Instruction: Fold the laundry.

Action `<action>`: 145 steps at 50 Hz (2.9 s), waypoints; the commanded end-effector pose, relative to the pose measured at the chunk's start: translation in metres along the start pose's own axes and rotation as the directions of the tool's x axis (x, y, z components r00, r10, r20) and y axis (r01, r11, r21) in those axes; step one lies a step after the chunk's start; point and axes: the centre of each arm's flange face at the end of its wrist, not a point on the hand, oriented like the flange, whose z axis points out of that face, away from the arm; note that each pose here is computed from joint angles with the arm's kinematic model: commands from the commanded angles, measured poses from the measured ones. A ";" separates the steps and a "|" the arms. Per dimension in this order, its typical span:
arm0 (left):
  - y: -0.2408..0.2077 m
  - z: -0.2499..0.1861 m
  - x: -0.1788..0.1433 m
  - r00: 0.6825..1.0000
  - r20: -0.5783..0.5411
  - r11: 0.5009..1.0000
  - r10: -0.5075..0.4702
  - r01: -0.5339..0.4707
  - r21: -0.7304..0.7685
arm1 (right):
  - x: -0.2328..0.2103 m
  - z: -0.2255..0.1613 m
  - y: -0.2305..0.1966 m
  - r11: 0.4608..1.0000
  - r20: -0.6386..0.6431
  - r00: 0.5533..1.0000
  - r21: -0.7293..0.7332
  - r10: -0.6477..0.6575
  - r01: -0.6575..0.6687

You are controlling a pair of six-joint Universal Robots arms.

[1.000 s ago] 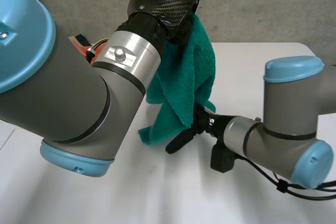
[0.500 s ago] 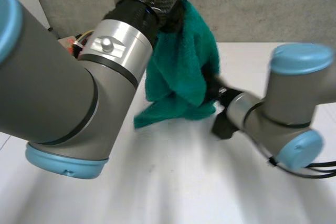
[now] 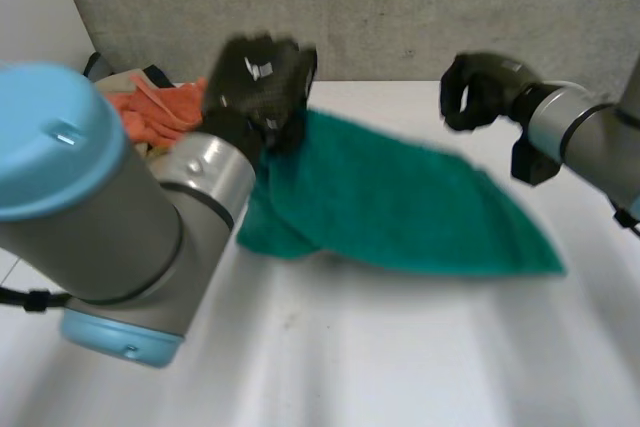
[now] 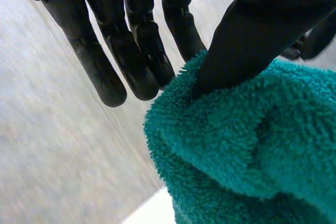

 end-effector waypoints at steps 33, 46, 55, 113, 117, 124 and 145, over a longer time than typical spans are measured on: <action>0.101 -0.058 -0.029 0.996 0.042 0.911 0.083 -0.059 -0.408 | 0.057 -0.064 0.119 0.605 0.185 0.685 -0.347 -0.705 0.717; 0.114 -0.066 -0.030 0.997 0.030 0.891 0.078 -0.056 -0.450 | 0.079 -0.051 0.139 0.646 0.203 0.701 -0.277 -0.684 0.711; 0.112 -0.065 -0.029 0.997 0.029 0.897 0.077 -0.056 -0.438 | 0.086 -0.042 0.148 0.643 0.192 0.693 -0.265 -0.695 0.718; 0.164 -0.016 0.022 0.982 -0.186 0.903 -0.010 -0.071 -0.425 | 0.088 -0.065 0.085 0.764 0.006 0.817 -0.349 -0.577 0.542; 0.172 -0.005 0.026 0.982 -0.190 0.904 -0.004 -0.078 -0.420 | 0.088 -0.066 0.089 0.764 0.012 0.821 -0.358 -0.571 0.536; 0.184 0.014 0.034 0.981 -0.196 0.913 0.001 -0.081 -0.399 | 0.091 -0.067 0.091 0.763 0.009 0.822 -0.366 -0.569 0.533; 0.076 0.003 -0.040 0.998 0.017 0.960 0.067 -0.060 -0.272 | 0.107 -0.082 0.040 0.614 -0.107 0.651 -0.474 -0.752 0.631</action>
